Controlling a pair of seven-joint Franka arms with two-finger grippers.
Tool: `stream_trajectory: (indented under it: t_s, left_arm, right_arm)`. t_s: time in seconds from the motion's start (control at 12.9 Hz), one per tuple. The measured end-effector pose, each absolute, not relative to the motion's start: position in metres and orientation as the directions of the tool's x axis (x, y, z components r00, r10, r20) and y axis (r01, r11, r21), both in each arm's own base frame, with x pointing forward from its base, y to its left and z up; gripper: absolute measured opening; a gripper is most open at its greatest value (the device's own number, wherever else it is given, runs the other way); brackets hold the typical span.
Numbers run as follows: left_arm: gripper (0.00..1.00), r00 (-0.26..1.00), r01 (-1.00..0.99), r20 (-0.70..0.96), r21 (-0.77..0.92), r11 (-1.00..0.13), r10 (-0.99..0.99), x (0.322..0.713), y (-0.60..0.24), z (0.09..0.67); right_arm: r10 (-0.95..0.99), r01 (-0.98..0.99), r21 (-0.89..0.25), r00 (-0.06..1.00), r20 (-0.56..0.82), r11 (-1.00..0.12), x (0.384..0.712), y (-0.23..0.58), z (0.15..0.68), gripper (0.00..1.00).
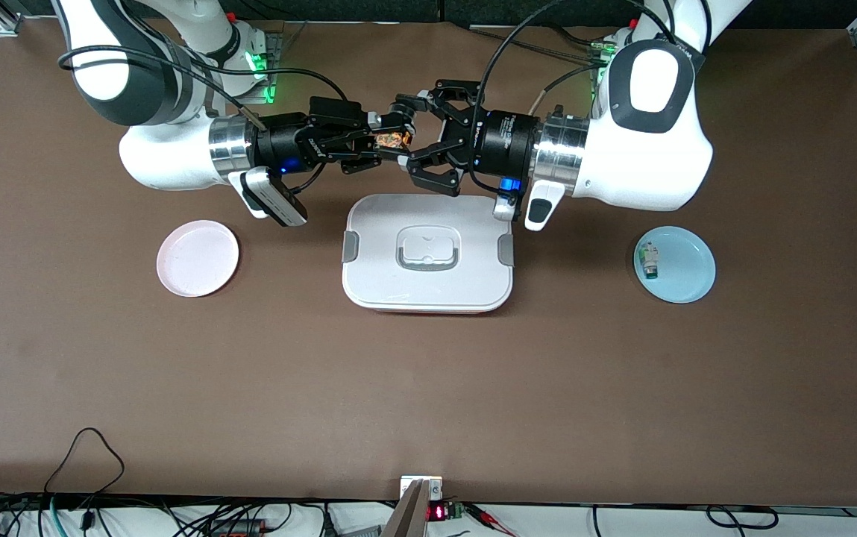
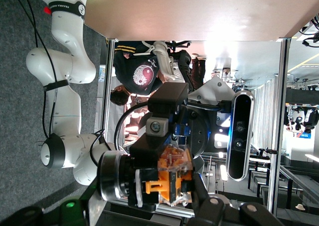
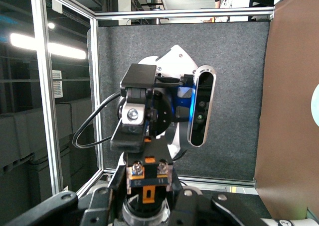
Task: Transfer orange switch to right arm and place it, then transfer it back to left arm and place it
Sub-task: 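Open the left gripper and withdraw it while the right gripper holds the switch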
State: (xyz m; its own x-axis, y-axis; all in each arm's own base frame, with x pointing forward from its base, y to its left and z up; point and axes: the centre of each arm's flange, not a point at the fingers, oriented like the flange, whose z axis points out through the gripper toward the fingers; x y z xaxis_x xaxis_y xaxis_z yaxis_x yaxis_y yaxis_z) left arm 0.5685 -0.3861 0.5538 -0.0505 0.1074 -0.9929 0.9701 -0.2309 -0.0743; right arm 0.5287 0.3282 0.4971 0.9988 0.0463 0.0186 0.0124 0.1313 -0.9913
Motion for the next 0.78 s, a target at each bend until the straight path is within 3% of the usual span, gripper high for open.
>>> stream_trajectory:
  t_s: [0.16, 0.23, 0.39, 0.78]
  left_arm:
    - [0.72, -0.055, 0.97, -0.993, -0.079, -0.231, 0.107, 0.5693, -0.3861, 0.5523]
    - [0.77, -0.065, 0.969, -0.992, -0.088, -0.229, 0.109, 0.57, -0.386, 0.5506]
    - [0.98, -0.079, 0.969, -0.991, -0.103, -0.226, 0.111, 0.5727, -0.3846, 0.547]
    - [1.0, -0.082, 0.969, -0.99, -0.105, -0.224, 0.111, 0.5734, -0.384, 0.547]
  right_arm:
    - [0.043, 0.012, -0.992, 0.999, 0.017, 0.129, 0.5289, 0.3281, 0.4965, 0.37]
    - [0.041, 0.015, -0.992, 0.999, 0.02, 0.128, 0.529, 0.3282, 0.4965, 0.37]
    - [0.042, 0.024, -0.991, 0.999, 0.03, 0.128, 0.5283, 0.3292, 0.4966, 0.37]
    - [0.041, 0.031, -0.991, 0.998, 0.037, 0.128, 0.5279, 0.3298, 0.4967, 0.37]
